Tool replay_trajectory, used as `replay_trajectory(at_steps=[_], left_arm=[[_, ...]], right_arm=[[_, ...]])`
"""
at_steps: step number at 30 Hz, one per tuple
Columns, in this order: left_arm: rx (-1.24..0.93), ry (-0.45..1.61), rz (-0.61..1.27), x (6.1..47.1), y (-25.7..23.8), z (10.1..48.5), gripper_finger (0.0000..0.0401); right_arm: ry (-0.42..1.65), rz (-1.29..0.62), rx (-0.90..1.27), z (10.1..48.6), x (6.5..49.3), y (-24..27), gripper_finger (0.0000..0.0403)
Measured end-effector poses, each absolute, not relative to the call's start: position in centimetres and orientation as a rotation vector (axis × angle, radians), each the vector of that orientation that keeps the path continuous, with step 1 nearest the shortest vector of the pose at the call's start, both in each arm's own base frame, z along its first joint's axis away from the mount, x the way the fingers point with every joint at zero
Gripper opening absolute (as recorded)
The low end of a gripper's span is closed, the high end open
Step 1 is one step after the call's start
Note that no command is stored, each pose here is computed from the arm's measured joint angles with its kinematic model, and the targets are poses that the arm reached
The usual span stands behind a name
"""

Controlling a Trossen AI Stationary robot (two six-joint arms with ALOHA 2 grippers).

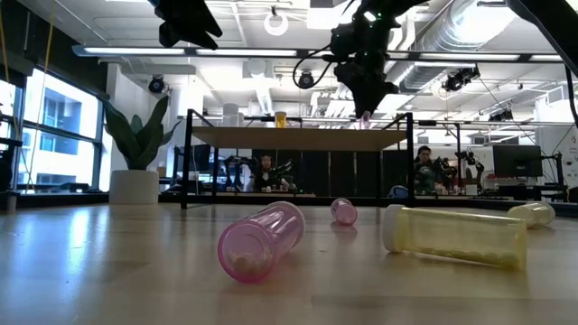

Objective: Pick and place medicine bottles onto shelf by color
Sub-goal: Put the top right pink pill bottle on the shelf, then put the bottom left yellow pill bottle on the shelf

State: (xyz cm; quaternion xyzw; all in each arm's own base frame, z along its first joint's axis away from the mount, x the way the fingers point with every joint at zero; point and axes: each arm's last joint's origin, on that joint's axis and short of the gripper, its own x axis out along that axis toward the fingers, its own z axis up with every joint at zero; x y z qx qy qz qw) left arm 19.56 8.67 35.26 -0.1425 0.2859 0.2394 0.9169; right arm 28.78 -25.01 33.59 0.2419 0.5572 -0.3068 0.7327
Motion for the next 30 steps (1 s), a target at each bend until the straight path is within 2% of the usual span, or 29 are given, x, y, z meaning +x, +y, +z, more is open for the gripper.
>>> replay_trajectory(at_steps=[12,20,30], left_arm=[[-0.292,0.589,0.492,19.6,8.7,35.3,0.0168],[-0.293,0.589,0.492,19.6,8.7,35.3,0.0168],[-0.292,0.589,0.492,19.6,8.7,35.3,0.0168]], right_arm=[[1.222,-0.669,0.521,33.6,28.8,-25.1,0.0144],[1.211,-0.684,0.506,33.7,28.9,-25.2,0.0149],[1.136,-0.685,0.467,36.9,28.6,-24.9,0.0149]])
